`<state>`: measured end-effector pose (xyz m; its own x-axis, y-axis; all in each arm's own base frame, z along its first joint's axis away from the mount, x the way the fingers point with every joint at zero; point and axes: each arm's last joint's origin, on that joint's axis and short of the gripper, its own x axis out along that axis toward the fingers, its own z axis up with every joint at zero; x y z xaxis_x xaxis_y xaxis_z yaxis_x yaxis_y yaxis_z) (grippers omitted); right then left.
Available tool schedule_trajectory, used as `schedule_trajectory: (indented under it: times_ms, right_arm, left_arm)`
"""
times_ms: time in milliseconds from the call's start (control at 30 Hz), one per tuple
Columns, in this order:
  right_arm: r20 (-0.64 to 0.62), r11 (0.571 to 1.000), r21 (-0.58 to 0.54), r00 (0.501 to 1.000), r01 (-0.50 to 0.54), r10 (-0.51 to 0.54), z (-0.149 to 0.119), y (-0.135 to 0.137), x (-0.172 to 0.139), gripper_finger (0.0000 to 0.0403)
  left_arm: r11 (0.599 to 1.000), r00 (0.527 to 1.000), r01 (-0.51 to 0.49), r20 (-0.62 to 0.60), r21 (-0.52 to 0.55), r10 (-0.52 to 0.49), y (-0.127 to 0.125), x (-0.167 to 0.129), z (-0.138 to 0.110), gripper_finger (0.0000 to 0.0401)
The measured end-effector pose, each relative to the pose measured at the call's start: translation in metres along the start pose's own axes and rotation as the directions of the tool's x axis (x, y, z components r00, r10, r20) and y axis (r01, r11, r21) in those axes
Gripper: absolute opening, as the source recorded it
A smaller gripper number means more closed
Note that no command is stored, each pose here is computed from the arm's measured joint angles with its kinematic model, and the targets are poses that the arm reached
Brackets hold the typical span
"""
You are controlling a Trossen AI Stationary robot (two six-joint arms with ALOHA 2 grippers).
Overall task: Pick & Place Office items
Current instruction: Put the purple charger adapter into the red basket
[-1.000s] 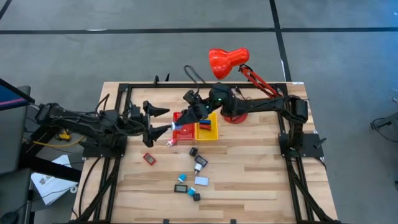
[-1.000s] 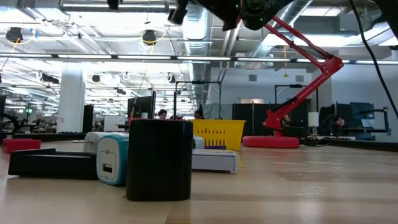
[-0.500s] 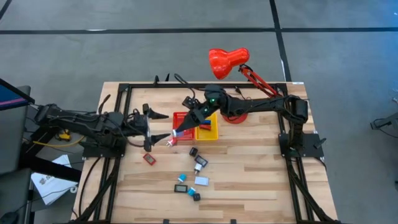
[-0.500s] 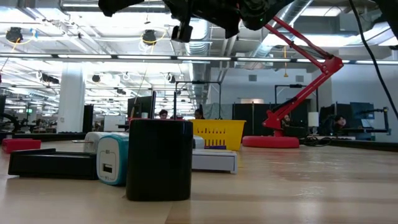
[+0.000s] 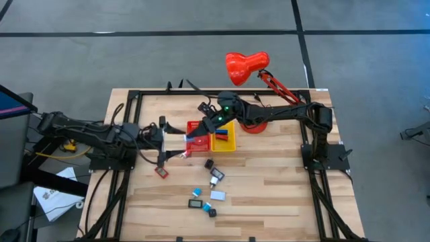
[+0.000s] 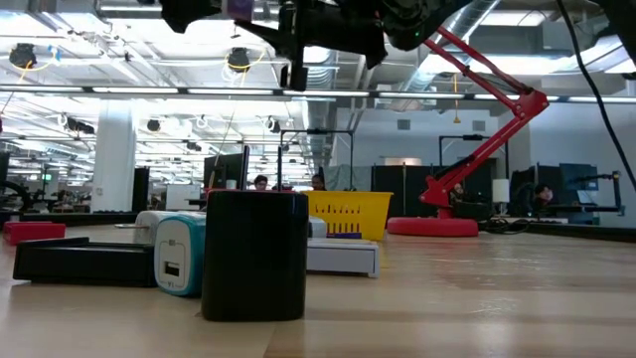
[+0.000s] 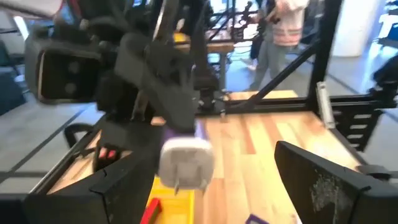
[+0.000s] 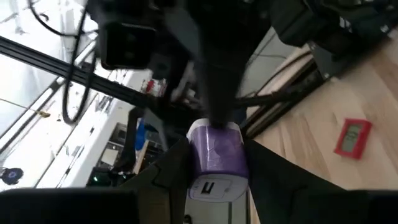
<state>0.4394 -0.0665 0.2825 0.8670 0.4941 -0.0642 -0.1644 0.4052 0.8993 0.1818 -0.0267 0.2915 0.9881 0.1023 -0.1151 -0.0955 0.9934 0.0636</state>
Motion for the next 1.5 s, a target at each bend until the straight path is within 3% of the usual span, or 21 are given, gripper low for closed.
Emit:
schedule_trajectory:
  times_ms: [167,267,433,833,1500]
  right_arm:
    - [-0.004,1.000,0.003,1.000,-0.003,0.003,-0.005,0.003,0.005,0.0129]
    - [-0.001,1.000,0.003,1.000,0.000,0.000,-0.009,0.005,0.009,0.0130]
    - [0.019,1.000,0.009,1.000,0.010,-0.010,-0.010,0.006,0.010,0.0130]
    - [0.059,0.999,0.009,0.998,-0.037,0.036,-0.004,0.010,0.007,0.0130]
    - [0.081,0.999,0.011,0.995,-0.052,0.051,-0.002,0.012,0.007,0.0130]
  left_arm:
    - [0.997,0.997,-0.078,-0.003,0.001,0.078,0.001,0.003,-0.001,0.0312]
    - [0.997,0.997,-0.078,0.022,-0.007,0.078,0.001,0.003,0.002,0.0303]
    - [0.992,0.996,-0.086,0.025,0.088,0.084,0.001,0.003,0.002,0.0285]
    - [0.992,0.996,-0.088,0.032,0.091,0.085,0.002,0.003,0.003,0.0256]
    - [0.994,0.993,-0.089,0.089,0.069,0.083,0.002,0.003,0.009,0.0149]
